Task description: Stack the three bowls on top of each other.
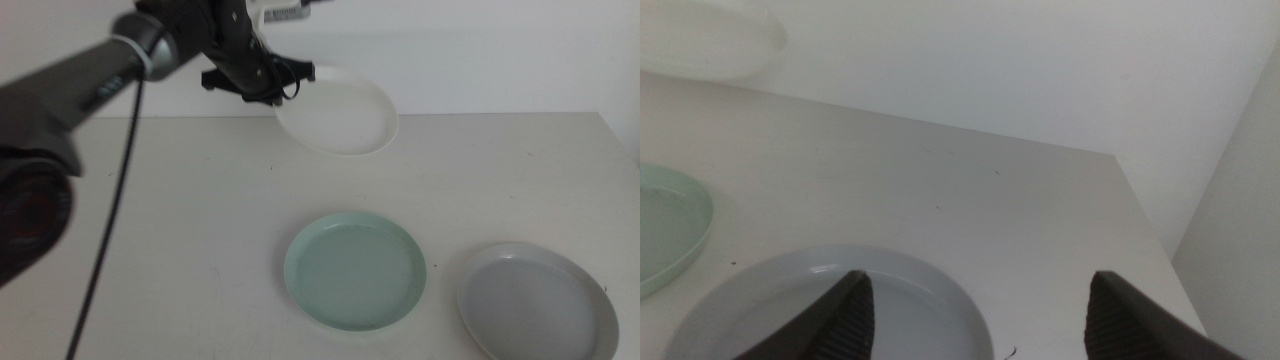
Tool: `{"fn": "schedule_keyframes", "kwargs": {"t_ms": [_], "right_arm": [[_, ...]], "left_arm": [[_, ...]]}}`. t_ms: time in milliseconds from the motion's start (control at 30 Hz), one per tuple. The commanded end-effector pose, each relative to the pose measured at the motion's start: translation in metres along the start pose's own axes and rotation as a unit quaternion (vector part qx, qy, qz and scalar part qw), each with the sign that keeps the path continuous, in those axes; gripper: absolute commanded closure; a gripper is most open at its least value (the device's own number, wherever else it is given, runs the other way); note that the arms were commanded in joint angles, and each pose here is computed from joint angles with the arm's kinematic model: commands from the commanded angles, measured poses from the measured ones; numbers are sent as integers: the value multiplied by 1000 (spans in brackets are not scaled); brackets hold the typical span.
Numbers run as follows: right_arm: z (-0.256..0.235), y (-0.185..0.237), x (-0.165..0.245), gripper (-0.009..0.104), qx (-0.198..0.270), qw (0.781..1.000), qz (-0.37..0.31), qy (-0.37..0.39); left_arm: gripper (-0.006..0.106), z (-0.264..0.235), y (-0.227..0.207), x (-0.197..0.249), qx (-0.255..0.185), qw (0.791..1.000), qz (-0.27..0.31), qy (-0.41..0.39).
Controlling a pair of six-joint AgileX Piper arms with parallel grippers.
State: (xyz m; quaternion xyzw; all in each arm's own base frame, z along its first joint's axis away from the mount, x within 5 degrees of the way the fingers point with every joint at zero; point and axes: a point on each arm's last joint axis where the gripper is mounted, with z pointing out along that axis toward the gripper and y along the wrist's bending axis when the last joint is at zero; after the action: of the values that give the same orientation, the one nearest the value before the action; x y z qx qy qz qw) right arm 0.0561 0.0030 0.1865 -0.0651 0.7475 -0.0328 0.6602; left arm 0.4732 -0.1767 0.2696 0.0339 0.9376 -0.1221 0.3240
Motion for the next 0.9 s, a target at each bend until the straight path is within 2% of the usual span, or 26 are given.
{"fn": "schedule_keyframes", "kwargs": {"t_ms": [0,167,367,633,867], "right_arm": [[-3,-3,-10,41,16,999,-7,-51],[-3,-3,-10,41,16,999,-7,-51],[-3,-3,-10,41,16,999,-7,-51],[-3,-3,-10,41,16,999,-7,-51],[-3,-3,-10,41,16,999,-7,-51]], "left_arm": [[100,-68,-17,-21,32,996,5,-83],[100,-102,-29,4,48,995,16,-85],[100,-120,-38,53,71,994,13,-82],[100,-94,-33,120,68,997,-5,-26],[100,-78,-24,148,69,997,-24,-13]]}}
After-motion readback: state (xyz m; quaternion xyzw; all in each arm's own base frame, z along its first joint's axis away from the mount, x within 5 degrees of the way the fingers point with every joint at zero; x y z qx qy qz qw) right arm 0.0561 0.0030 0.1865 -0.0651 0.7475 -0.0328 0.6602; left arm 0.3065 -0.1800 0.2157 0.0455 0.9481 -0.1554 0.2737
